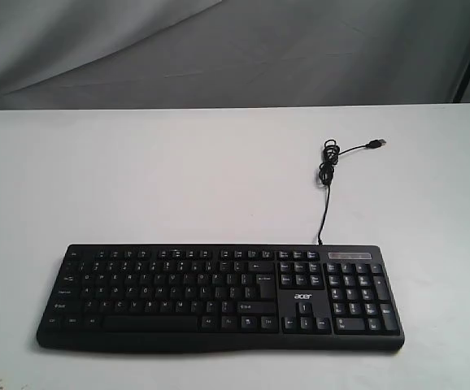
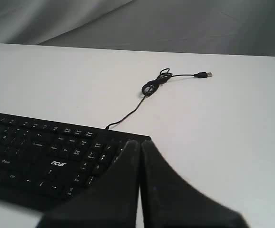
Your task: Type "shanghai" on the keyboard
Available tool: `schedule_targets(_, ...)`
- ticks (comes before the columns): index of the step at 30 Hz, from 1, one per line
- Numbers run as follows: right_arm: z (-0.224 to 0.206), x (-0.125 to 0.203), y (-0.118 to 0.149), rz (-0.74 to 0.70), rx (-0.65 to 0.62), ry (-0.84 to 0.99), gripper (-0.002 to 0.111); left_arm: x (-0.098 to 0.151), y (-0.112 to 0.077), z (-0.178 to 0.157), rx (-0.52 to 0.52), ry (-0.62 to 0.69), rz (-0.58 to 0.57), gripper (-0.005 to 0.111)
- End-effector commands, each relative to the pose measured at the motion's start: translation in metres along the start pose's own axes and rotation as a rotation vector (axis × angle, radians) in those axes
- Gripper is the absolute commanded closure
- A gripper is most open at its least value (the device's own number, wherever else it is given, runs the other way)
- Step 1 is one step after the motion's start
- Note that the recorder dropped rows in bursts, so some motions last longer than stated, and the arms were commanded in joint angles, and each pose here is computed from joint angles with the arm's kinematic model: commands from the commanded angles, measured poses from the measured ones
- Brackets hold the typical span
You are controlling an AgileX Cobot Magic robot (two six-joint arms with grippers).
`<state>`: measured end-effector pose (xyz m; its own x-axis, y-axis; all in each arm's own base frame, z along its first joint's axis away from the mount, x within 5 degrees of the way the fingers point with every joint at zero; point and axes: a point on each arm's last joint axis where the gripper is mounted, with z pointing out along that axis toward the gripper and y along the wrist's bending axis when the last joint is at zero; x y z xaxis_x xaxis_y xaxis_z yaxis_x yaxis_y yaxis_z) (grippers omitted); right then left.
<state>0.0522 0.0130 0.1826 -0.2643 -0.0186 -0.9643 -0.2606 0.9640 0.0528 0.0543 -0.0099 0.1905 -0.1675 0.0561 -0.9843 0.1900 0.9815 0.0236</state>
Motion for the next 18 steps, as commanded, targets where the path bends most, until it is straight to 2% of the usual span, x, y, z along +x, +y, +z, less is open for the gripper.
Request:
schedule_targets(1, -0.0001, 0.0009, -0.0007, 0.002, 0.010, -0.001, 0.108, 0.0008, -0.0002, 0.0001, 0.004, -0.004, -0.001, 0.107)
schedule_targets(14, -0.0001, 0.0009, -0.0007, 0.002, 0.010, -0.001, 0.108, 0.0008, -0.0002, 0.0001, 0.004, -0.004, -0.001, 0.107)
schedule_targets(18, -0.0002, 0.0006, 0.0014, 0.061, -0.013, -0.004, 0.108, 0.0008, -0.0002, 0.0001, 0.004, -0.004, -0.001, 0.107)
